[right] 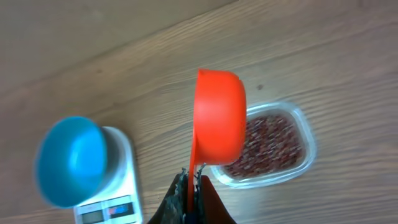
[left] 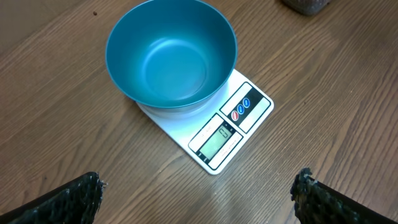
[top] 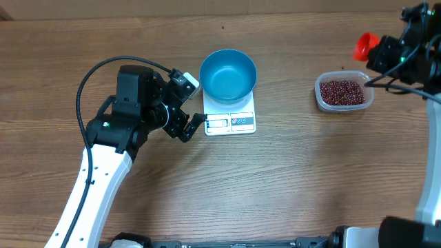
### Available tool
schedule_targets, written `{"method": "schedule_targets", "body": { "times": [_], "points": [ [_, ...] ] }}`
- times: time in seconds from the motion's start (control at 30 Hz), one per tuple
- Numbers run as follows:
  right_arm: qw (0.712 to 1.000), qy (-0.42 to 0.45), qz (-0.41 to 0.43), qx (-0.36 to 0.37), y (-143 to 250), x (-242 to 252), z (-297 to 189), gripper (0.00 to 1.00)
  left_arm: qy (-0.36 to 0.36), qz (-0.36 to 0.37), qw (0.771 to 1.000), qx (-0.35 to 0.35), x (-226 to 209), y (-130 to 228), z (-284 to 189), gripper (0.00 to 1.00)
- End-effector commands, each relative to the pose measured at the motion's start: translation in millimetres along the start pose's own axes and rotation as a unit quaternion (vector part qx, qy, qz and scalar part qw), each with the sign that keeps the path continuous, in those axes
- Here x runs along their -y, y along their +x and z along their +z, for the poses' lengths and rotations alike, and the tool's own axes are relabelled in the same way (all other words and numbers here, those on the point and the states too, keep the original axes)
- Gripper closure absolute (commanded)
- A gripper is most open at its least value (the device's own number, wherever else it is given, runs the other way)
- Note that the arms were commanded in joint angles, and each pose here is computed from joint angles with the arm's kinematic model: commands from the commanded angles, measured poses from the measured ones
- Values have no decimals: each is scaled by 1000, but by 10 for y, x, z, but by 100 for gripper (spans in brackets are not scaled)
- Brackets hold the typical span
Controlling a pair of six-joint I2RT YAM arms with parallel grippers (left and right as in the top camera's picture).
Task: Scoop item into bowl and weigh 150g on scale
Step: 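Lower the scoop into the red beans with the right gripper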
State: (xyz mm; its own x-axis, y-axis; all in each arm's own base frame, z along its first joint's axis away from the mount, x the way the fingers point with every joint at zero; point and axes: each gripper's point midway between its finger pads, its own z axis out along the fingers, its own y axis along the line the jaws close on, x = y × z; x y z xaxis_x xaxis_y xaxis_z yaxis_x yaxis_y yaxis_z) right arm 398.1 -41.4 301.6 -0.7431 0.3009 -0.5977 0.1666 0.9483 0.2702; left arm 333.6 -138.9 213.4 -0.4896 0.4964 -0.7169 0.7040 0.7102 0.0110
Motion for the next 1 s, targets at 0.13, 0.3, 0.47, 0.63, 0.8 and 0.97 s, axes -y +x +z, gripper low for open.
{"method": "schedule_targets", "body": {
  "times": [0.13,0.3,0.47,0.63,0.8,0.97],
  "points": [
    [992,42,-110,-56,103,243,316,96,-2,-7,1000,1,-31,0,-11,0],
    [985,68,-118,-108,302,418,538,96,-2,-7,1000,1,-31,0,-11,0],
    [978,65,-133,-145,437,482,718,96,-2,-7,1000,1,-31,0,-11,0],
    [973,60,-139,-172,555,515,820,96,-2,-7,1000,1,-32,-2,-12,0],
    [967,51,-162,-190,699,551,917,96,-2,-7,1000,1,-32,-2,-12,0],
    [964,62,-162,-199,822,638,1042,96,-2,-7,1000,1,-32,-2,-12,0]
  ]
}}
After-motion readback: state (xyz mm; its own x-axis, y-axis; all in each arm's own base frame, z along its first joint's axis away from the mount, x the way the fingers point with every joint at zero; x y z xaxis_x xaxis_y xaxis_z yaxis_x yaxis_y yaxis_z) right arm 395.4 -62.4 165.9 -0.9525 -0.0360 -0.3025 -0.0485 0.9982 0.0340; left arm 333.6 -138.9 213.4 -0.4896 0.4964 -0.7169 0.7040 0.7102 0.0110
